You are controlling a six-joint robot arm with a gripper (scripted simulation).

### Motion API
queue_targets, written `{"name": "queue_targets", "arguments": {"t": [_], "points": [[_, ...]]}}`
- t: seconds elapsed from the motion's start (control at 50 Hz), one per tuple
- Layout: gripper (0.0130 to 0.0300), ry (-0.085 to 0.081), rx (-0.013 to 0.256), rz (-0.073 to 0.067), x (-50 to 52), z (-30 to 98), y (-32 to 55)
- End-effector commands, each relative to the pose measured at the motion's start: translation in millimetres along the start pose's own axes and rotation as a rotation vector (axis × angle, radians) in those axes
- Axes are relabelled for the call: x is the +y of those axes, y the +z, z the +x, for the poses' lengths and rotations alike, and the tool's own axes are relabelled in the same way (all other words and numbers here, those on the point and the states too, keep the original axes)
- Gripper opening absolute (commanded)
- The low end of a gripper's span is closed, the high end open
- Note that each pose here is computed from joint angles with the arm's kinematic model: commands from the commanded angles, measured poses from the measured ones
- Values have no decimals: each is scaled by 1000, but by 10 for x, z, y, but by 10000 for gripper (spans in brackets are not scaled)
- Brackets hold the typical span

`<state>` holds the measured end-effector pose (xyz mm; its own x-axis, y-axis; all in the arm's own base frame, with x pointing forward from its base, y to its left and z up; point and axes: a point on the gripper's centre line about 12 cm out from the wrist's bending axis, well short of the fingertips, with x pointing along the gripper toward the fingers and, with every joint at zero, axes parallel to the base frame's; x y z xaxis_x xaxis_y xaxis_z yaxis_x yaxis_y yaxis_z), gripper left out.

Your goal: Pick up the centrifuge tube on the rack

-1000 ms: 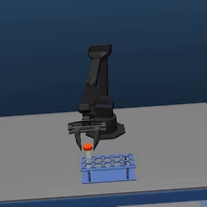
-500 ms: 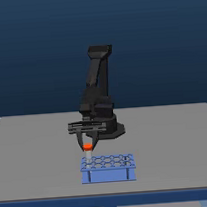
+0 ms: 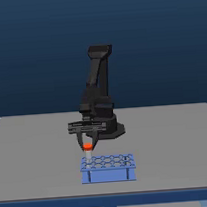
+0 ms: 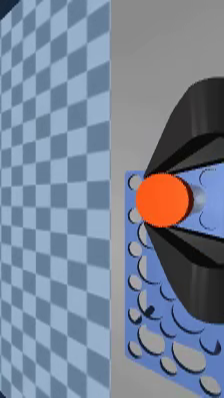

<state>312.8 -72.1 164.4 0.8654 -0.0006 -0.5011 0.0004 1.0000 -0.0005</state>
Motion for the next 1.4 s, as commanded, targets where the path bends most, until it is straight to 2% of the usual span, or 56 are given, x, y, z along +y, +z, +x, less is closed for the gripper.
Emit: {"name": "queue_targets", "arguments": {"t": [0.02,0.28,0.58,1.4], "points": [[130,0,-1,0,0,-7,14],[130,0,-1,0,0,-40,72],[130,0,-1,0,0,-103,180],[130,0,-1,0,0,-332,575]]}}
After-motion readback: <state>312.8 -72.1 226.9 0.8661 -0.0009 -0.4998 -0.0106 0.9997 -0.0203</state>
